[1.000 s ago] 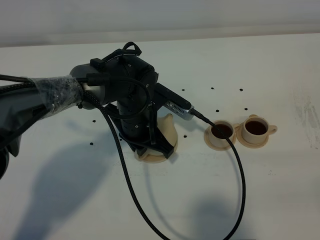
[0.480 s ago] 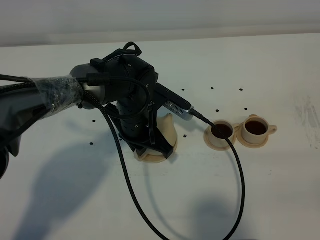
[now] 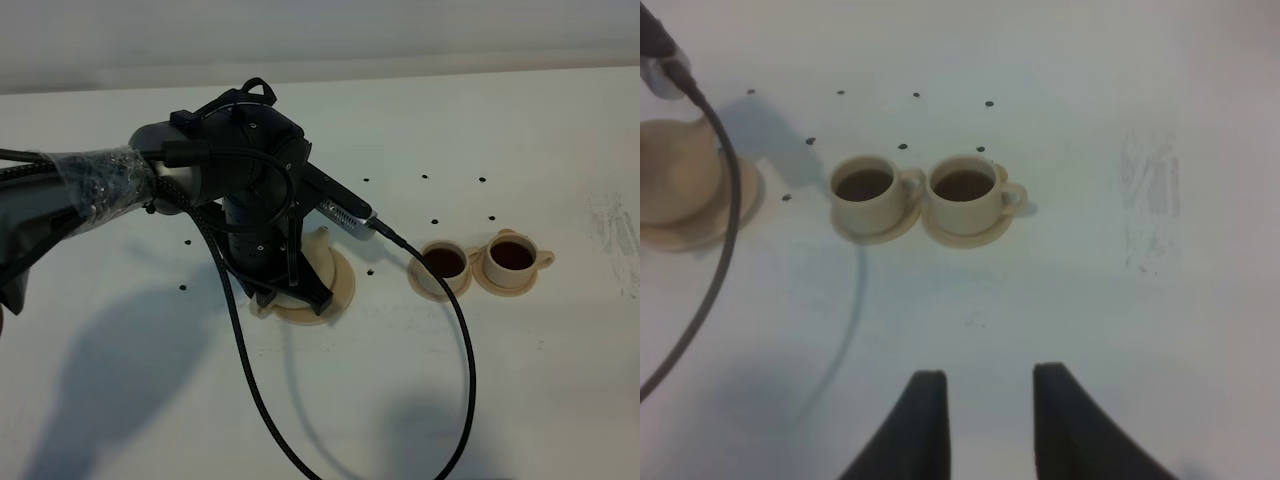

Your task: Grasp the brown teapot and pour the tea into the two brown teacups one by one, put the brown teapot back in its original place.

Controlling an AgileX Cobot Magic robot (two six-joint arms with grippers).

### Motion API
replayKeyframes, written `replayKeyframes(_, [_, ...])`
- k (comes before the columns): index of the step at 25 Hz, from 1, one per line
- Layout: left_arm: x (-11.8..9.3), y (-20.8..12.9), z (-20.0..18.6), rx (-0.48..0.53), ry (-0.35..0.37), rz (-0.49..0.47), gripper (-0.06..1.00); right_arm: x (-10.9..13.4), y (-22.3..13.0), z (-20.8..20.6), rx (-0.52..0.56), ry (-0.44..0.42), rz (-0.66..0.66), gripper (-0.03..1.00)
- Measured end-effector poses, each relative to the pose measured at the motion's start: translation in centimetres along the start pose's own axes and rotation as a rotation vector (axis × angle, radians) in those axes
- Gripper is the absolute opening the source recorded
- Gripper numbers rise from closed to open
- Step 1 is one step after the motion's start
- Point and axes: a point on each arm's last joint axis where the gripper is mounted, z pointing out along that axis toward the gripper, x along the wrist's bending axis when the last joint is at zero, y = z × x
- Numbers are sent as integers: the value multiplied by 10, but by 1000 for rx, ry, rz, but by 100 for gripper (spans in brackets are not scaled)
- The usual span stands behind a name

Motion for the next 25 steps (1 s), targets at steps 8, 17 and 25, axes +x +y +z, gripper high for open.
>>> replayKeyframes(8, [-1, 3, 5, -14, -4, 1, 8, 0, 0, 0, 0, 0, 0, 20])
replayKeyframes(17, [-2, 3, 8, -1, -4, 2, 11, 0, 0, 0, 0, 0, 0, 20])
replayKeyframes(25, [2, -14, -20, 64, 2, -7, 50, 0, 0, 0, 0, 0, 0, 20])
